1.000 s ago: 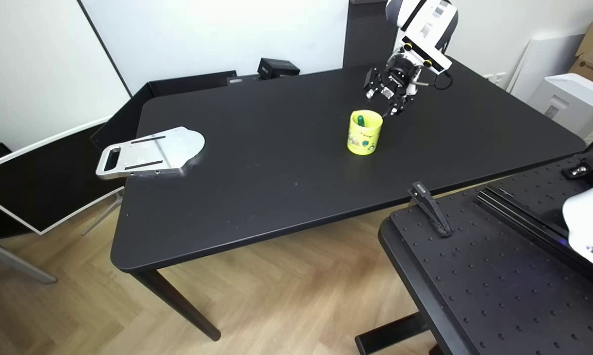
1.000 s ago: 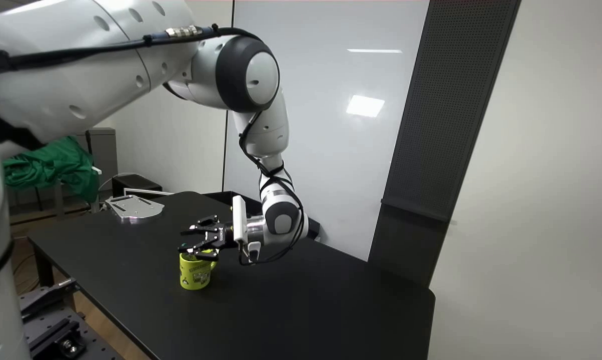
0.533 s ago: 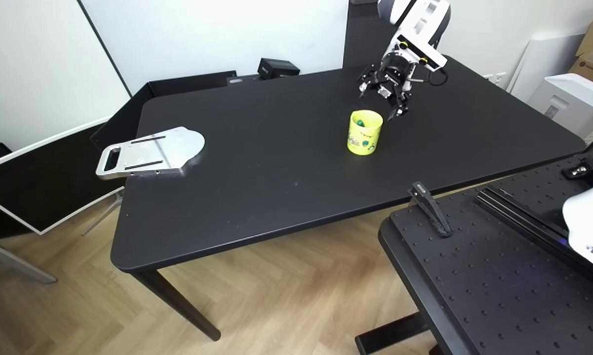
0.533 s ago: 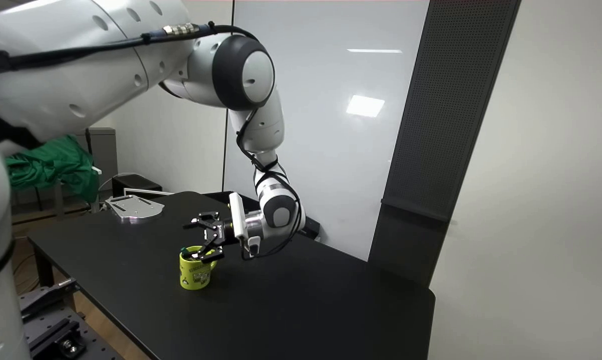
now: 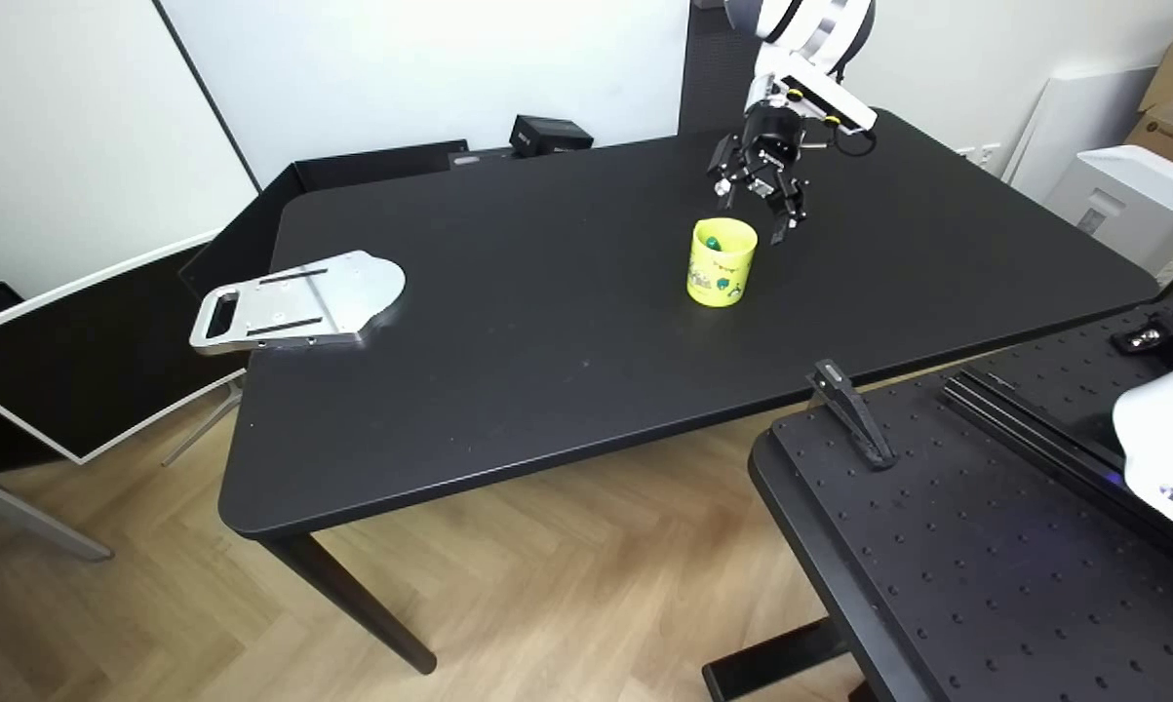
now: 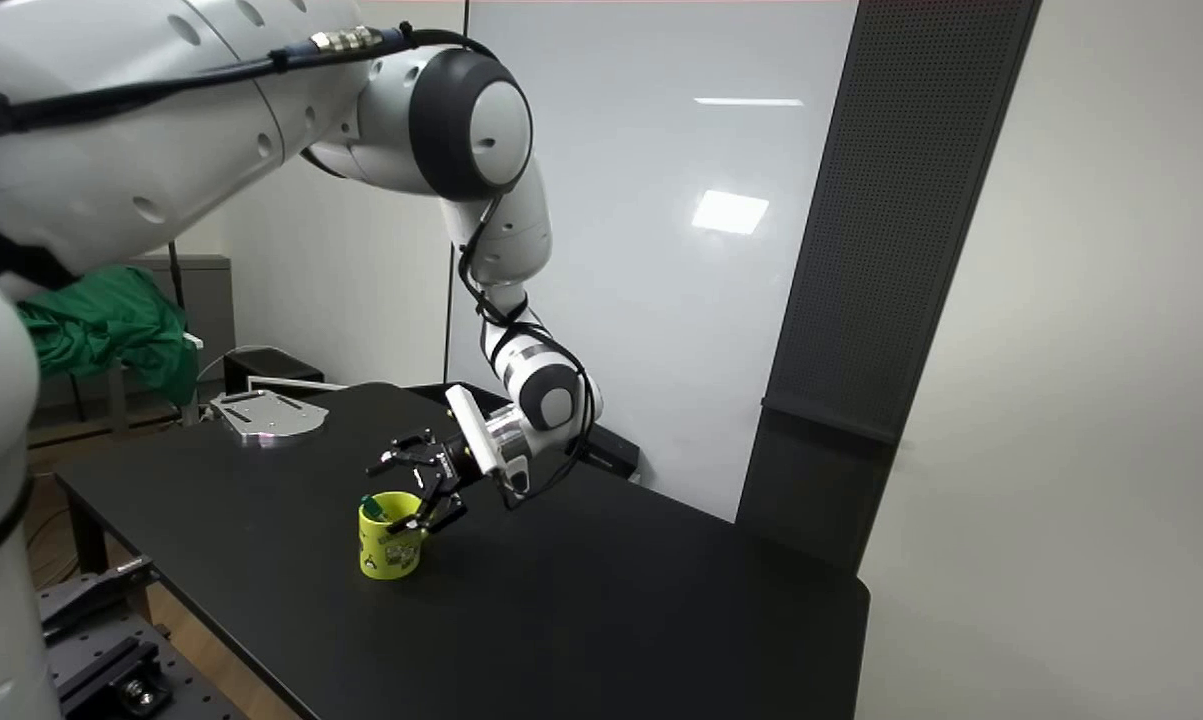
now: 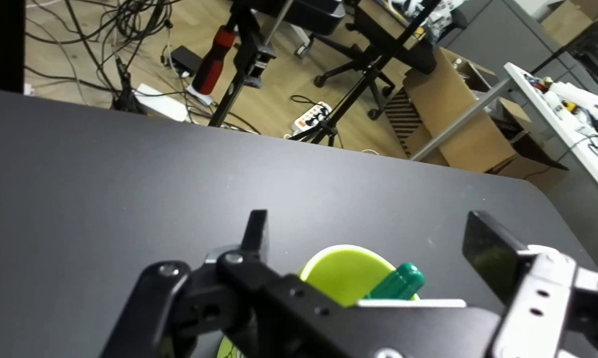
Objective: Remove the marker from the mug, put it on the table, put it back in the mug, and then put it back on the table
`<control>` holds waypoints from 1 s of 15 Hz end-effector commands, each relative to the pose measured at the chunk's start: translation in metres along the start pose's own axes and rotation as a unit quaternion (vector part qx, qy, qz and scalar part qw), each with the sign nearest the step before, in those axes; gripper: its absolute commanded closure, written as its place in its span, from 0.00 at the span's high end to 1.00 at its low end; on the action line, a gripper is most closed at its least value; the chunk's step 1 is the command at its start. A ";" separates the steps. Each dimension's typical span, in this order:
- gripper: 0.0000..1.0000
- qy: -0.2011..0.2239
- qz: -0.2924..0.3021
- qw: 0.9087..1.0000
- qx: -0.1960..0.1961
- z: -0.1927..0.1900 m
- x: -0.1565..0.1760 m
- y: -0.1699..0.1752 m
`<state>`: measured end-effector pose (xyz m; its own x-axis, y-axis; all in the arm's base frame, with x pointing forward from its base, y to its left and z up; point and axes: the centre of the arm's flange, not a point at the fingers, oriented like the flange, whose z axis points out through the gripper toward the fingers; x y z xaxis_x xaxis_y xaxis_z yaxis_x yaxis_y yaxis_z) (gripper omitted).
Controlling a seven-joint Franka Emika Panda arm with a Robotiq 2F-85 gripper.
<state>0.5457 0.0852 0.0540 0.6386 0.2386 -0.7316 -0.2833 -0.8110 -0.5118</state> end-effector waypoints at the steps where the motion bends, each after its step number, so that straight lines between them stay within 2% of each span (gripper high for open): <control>1: 1.00 0.019 -0.052 0.996 -0.066 -0.003 -0.017 -0.012; 4: 1.00 0.020 -0.091 0.990 -0.107 -0.004 -0.020 -0.020; 6: 1.00 0.023 -0.108 0.982 -0.151 -0.004 -0.024 -0.024; 10: 1.00 0.036 -0.132 0.962 -0.235 -0.006 -0.034 -0.031; 15: 1.00 0.052 -0.168 0.935 -0.309 -0.008 -0.046 -0.044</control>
<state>0.5481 0.1050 0.0928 0.6899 0.4787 -0.5430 0.3134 -0.8737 -0.3720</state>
